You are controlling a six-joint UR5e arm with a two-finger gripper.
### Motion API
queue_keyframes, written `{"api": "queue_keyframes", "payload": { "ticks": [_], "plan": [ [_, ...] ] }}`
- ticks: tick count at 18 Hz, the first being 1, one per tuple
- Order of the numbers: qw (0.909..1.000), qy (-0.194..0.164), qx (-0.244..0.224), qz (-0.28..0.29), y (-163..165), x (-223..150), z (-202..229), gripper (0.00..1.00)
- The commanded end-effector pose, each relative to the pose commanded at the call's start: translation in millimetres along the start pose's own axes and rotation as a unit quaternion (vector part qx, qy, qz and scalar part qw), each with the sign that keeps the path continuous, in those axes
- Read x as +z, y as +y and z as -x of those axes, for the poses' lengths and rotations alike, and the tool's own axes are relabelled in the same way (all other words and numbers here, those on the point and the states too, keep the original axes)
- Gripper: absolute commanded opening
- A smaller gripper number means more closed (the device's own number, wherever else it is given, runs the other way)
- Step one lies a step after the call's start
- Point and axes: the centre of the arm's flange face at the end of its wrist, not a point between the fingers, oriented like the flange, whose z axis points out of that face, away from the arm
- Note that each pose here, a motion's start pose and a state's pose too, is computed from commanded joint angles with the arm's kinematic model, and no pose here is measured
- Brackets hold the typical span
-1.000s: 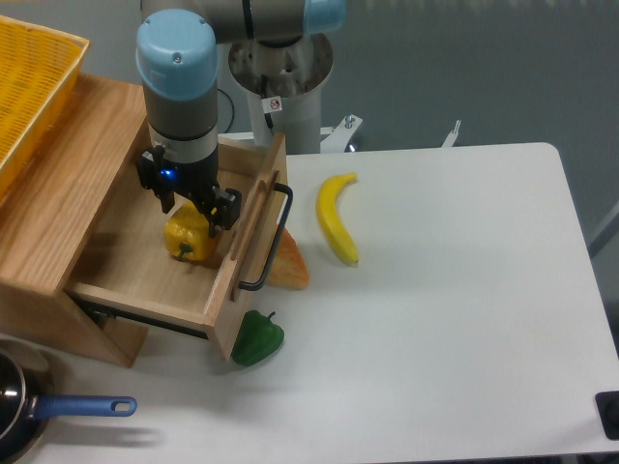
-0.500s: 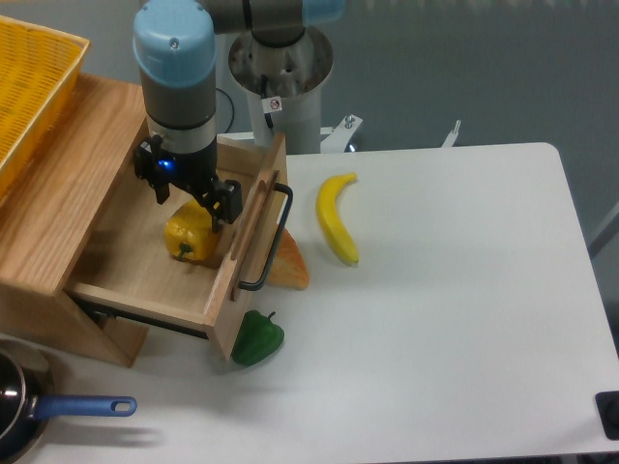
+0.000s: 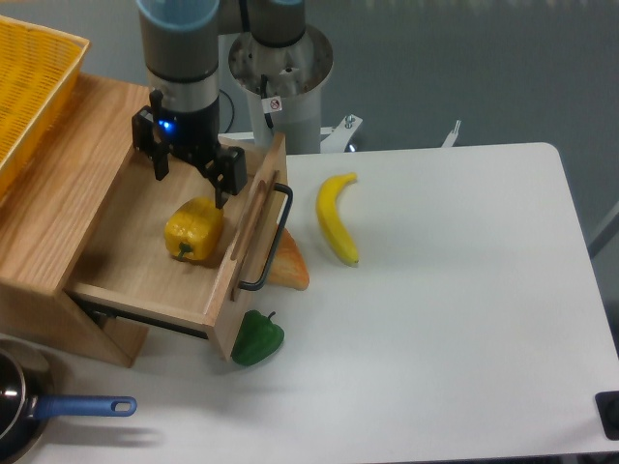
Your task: Place the yellow pepper in the top drawer
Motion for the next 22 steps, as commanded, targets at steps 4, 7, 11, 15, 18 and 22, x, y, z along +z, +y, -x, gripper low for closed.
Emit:
{"api": "queue_keyframes", "payload": {
  "ticks": [4, 7, 11, 15, 18, 22],
  "plan": [
    [0.9992, -0.022, -0.028, -0.016, 17.5, -24.8, 25.2, 1.00],
    [0.9994, -0.031, -0.013, -0.013, 27.6, -26.4, 46.7, 1.00],
    [0.9990, -0.039, 0.023, -0.005, 48.4, -24.7, 87.7, 1.00],
    [0.9981, -0.052, 0.034, 0.003, 81.5, -31.3, 138.6, 1.00],
    [0.9957, -0.051, 0.075, 0.016, 98.9, -25.9, 167.4, 1.00],
    [0.9930, -0.032, 0.107, 0.038, 116.7, -0.9, 205.3, 1.00]
  ]
}}
